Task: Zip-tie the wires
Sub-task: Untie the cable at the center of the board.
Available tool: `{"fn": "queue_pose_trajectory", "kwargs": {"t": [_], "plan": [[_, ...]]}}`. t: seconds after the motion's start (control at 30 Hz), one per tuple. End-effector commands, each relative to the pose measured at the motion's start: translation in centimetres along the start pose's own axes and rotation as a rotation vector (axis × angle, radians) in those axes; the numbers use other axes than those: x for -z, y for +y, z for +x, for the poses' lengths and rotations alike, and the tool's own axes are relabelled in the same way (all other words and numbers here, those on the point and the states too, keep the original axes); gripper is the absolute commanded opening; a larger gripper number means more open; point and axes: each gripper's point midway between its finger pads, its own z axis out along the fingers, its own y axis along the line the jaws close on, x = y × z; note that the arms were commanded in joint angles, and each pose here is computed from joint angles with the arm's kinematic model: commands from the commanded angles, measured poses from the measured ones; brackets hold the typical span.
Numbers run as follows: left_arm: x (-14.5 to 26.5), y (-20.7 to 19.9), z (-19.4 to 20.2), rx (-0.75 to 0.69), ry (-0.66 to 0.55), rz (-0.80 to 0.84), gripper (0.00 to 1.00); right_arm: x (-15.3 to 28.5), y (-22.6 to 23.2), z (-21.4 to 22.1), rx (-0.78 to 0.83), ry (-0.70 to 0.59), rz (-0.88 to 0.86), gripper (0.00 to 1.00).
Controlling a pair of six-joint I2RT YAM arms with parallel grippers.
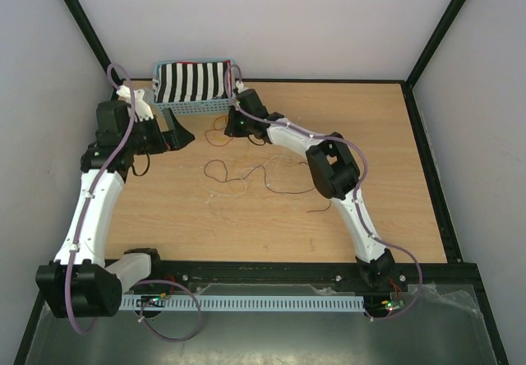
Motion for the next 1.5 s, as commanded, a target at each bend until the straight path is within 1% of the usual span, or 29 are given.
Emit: {"fn": "queue_pose_trajectory", "kwargs": {"t": [0.0,0.03,0.13,0.2,0.33,0.43,0.57,0.67,0.77,0.93,1.03,1.1,1.27,1.47], "plan": [[0.6,-0.7,-1.5,-0.029,-0.036,0.026,0.97,0.5,1.6,-2.6,0.018,-0.044,-0.03,0.23],[0.5,-0.6,-1.6,-0.027,-0.036,0.024,0.97,1.0,1.9,-3.2,0.029,-0.052,-0.029,0.16],[0.6,-0.6,-2.1,-0.021,-0.041,0.035,0.97,3.3,3.1,-5.9,0.074,-0.104,-0.027,0.0],[0.6,-0.8,-2.8,-0.022,-0.047,0.046,0.97,5.5,4.0,-8.4,0.11,-0.159,-0.019,0.0],[0.4,-1.7,-4.4,-0.045,-0.054,0.095,0.97,11.3,6.7,-14.4,0.215,-0.308,-0.015,0.0],[0.0,-2.7,-5.9,-0.073,-0.067,0.15,0.98,15.2,8.4,-17.7,0.27,-0.399,-0.025,0.0],[-0.8,-3.8,-7.9,-0.108,-0.117,0.232,0.98,20.3,10.2,-21.6,0.313,-0.524,-0.021,0.0],[-1.5,-3.8,-9.2,-0.122,-0.142,0.244,0.98,24.0,11.4,-24.3,0.341,-0.614,-0.024,0.0],[-2.5,-4.1,-10.2,-0.141,-0.151,0.26,0.98,26.8,12.2,-26.2,0.359,-0.678,-0.031,0.0],[-4.8,-5.0,-11.4,-0.216,-0.186,0.286,0.98,28.5,12.1,-27.5,0.372,-0.719,-0.024,0.0],[-6.8,-5.7,-11.8,-0.236,-0.196,0.307,0.98,28.3,11.6,-28.1,0.377,-0.729,-0.018,0.0],[-8.3,-6.3,-11.7,-0.241,-0.181,0.323,0.98,27.9,11.2,-28.6,0.37,-0.73,-0.023,0.0],[-12.3,-7.3,-10.2,-0.269,-0.13,0.349,0.99,27.7,11.0,-28.8,0.353,-0.724,-0.048,0.0],[-17.1,-7.1,-7.5,-0.279,-0.066,0.325,0.99,28.7,11.5,-29.0,0.358,-0.739,-0.06,0.0]]}}
